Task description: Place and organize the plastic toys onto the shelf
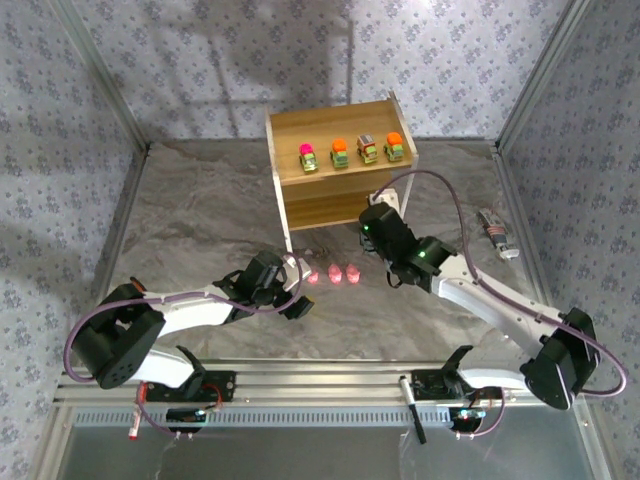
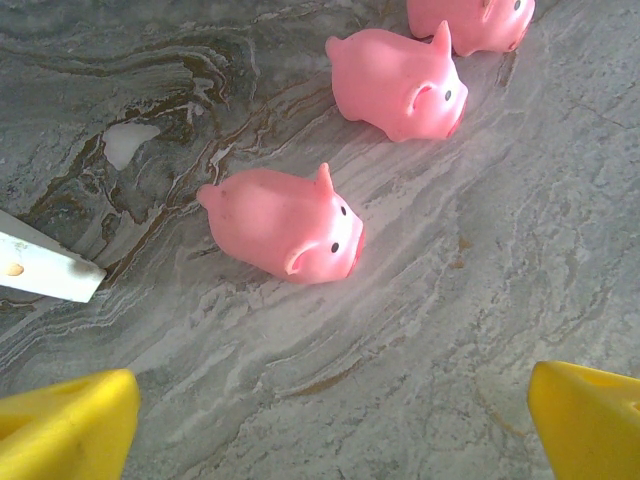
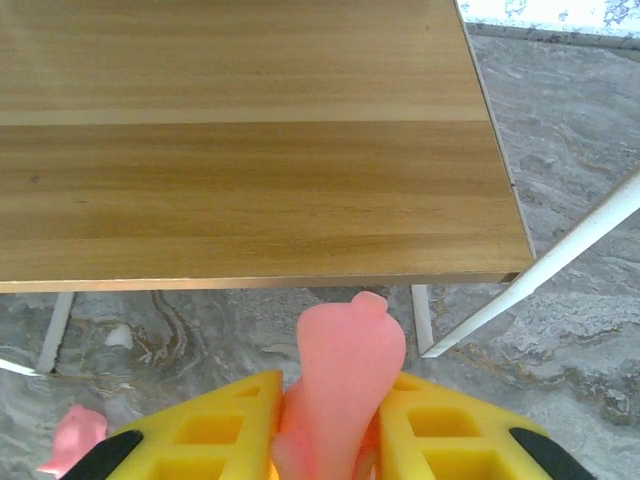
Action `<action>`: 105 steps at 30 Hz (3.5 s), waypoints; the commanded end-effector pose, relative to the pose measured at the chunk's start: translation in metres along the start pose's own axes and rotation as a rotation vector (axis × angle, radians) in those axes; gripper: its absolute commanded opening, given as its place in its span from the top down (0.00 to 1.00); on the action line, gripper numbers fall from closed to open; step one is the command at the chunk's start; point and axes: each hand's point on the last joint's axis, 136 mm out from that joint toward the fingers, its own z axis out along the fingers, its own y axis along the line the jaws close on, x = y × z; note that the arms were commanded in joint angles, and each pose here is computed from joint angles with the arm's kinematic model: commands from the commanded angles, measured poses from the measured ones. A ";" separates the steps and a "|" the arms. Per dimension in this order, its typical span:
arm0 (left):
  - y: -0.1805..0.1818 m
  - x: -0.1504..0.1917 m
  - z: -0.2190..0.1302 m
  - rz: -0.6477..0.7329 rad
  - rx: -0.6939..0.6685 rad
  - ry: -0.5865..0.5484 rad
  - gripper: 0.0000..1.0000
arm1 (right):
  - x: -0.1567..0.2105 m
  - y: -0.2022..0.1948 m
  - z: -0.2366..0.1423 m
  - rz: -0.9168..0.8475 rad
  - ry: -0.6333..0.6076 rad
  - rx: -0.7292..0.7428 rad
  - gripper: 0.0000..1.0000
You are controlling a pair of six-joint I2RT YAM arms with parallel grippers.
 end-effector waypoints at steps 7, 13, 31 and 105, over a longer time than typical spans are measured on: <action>-0.001 -0.016 -0.004 0.025 0.003 -0.051 0.00 | -0.016 0.002 0.017 0.015 -0.005 -0.010 0.73; -0.001 -0.016 -0.004 0.024 0.003 -0.052 0.00 | -0.023 0.001 0.029 0.028 -0.009 -0.006 0.73; 0.009 -0.027 -0.022 -0.013 -0.016 -0.150 0.00 | -0.034 -0.007 0.056 0.089 -0.002 0.011 0.73; 0.013 -0.037 -0.041 -0.027 0.001 -0.170 0.00 | -0.027 -0.027 0.088 0.124 0.021 0.159 0.71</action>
